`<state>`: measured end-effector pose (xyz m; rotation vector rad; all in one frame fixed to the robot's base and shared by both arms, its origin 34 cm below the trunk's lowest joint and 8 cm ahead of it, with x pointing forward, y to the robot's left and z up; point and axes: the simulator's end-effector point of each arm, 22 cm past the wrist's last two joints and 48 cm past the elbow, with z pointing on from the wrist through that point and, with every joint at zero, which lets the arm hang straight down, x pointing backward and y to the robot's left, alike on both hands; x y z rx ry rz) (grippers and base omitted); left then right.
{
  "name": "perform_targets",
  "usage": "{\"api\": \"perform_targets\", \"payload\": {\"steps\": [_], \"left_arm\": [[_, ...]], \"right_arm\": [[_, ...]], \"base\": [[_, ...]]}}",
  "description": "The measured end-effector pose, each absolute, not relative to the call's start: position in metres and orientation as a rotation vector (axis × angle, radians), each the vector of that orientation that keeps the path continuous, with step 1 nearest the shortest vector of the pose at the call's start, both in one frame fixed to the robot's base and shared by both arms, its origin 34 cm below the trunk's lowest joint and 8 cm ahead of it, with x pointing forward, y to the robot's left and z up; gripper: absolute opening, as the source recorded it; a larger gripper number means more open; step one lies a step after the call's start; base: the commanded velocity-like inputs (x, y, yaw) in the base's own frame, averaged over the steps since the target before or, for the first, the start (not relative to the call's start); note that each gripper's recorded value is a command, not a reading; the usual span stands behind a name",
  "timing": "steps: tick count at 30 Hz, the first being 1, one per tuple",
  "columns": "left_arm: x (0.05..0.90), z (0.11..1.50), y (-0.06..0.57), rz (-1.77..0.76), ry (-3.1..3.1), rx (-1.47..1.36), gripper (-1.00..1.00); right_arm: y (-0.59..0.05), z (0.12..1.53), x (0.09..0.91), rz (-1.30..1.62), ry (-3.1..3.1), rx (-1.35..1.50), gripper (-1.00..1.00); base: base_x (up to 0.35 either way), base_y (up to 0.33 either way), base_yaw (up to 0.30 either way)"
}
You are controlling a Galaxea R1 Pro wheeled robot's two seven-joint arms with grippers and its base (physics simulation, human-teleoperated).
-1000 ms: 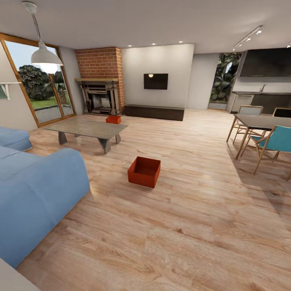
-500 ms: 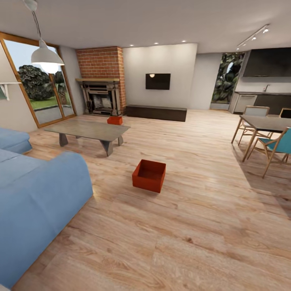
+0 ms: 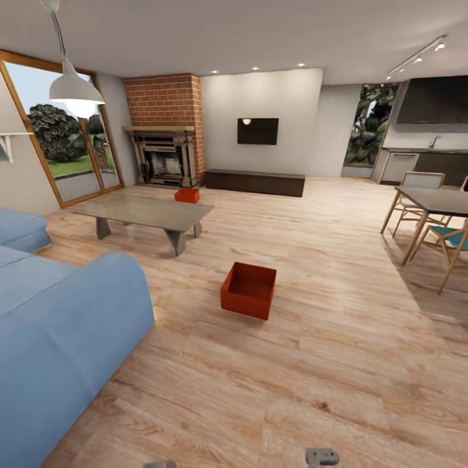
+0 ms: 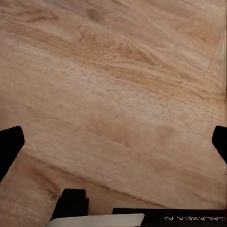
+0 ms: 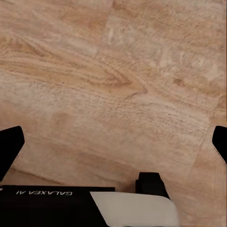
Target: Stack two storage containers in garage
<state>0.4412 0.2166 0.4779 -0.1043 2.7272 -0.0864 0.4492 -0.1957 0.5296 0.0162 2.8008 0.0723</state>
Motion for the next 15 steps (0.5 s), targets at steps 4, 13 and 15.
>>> {"api": "perform_targets", "payload": {"steps": [4, 13, 15], "left_arm": [[0.512, 0.513, 0.225, -0.078, 2.592, -0.108, 1.0], [0.612, 0.613, 0.242, -0.045, 2.394, -0.111, 1.0], [0.603, 0.602, 0.238, -0.045, 2.411, -0.099, 1.0]], "right_arm": [[-0.198, 0.531, 0.454, 0.065, 2.787, 0.013, 1.0], [-0.199, 0.539, 0.475, 0.073, 2.713, 0.018, 1.0], [-0.198, 0.541, 0.479, 0.076, 2.691, 0.019, 1.0]], "base": [[0.24, 0.194, 0.0], [0.203, 0.178, 0.0], [0.209, 0.131, -0.025]]}}
